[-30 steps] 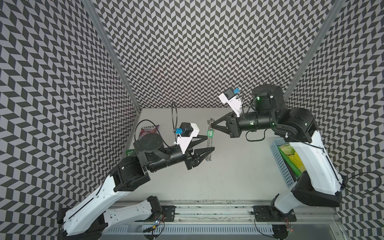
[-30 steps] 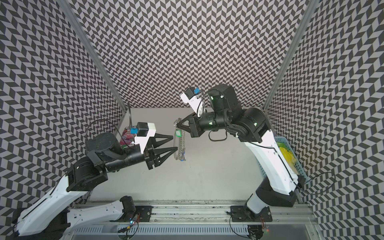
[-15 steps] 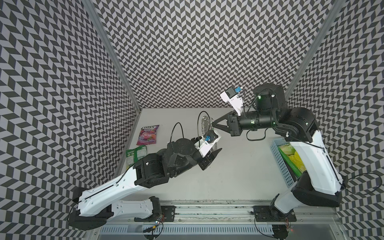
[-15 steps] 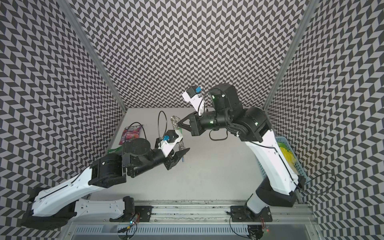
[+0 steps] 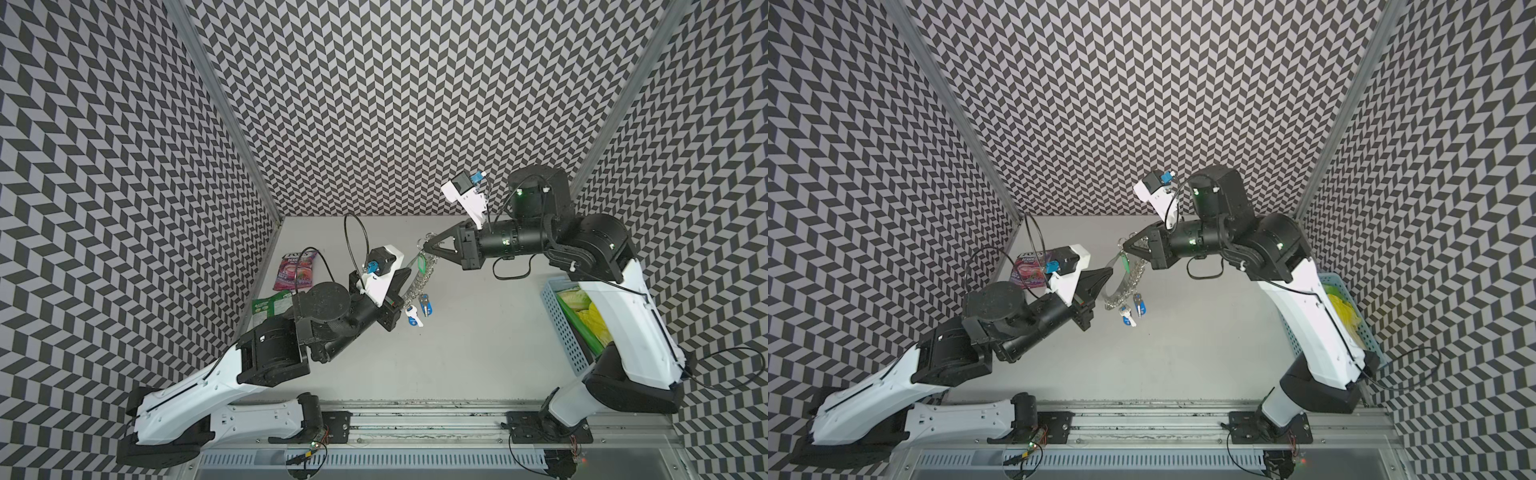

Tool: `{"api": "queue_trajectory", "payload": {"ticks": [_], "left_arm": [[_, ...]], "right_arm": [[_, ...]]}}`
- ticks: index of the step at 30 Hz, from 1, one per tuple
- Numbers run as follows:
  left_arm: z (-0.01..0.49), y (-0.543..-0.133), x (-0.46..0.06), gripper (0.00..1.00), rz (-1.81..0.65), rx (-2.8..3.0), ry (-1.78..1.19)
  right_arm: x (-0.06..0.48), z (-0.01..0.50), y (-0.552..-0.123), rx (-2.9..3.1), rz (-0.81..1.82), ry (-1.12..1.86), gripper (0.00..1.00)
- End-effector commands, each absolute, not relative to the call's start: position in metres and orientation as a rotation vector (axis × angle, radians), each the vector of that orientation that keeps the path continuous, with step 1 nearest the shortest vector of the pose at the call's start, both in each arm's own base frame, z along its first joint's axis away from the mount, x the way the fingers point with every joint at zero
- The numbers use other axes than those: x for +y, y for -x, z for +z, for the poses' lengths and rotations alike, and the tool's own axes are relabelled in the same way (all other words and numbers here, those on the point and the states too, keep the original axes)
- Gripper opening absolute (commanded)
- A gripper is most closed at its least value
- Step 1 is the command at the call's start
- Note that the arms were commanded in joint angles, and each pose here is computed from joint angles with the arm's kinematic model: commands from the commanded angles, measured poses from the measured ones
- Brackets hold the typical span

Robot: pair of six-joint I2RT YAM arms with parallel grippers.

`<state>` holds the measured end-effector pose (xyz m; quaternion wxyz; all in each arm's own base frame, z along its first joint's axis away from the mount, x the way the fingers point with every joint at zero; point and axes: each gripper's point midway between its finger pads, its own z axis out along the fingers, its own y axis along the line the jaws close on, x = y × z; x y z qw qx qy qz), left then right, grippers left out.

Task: Attach keys to a key ring
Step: Adjust the keyring.

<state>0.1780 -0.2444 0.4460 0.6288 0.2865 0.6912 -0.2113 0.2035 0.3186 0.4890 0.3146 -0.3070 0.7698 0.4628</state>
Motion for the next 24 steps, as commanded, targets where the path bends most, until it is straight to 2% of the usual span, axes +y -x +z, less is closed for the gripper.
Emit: {"api": "queue_trajectory", "payload": {"ticks": [1,7,13,22,24], "left_arm": [[0.45,-0.182,-0.237,0.0,-0.439,1.587,-0.644],[0.474,-0.188,-0.213,0.0,-0.31,1.555,-0.614],[0.475,-0.19,-0.21,0.0,-0.146,1.569,-0.758],[0.479,-0.187,-0.21,0.0,-0.138,1.557,-0.801],[0.48,-0.187,-0.21,0.0,-0.129,1.553,-0.805]], "right_arm": [[0.315,0.514,-0.19,1.916,1.295,0.842,0.0],[0.309,0.501,-0.19,1.916,1.32,0.853,0.0],[0.294,0.495,-0.192,1.862,1.441,0.827,0.0],[0.292,0.499,-0.197,1.813,1.499,0.811,0.0],[0.29,0.499,-0.2,1.811,1.492,0.798,0.07]]}}
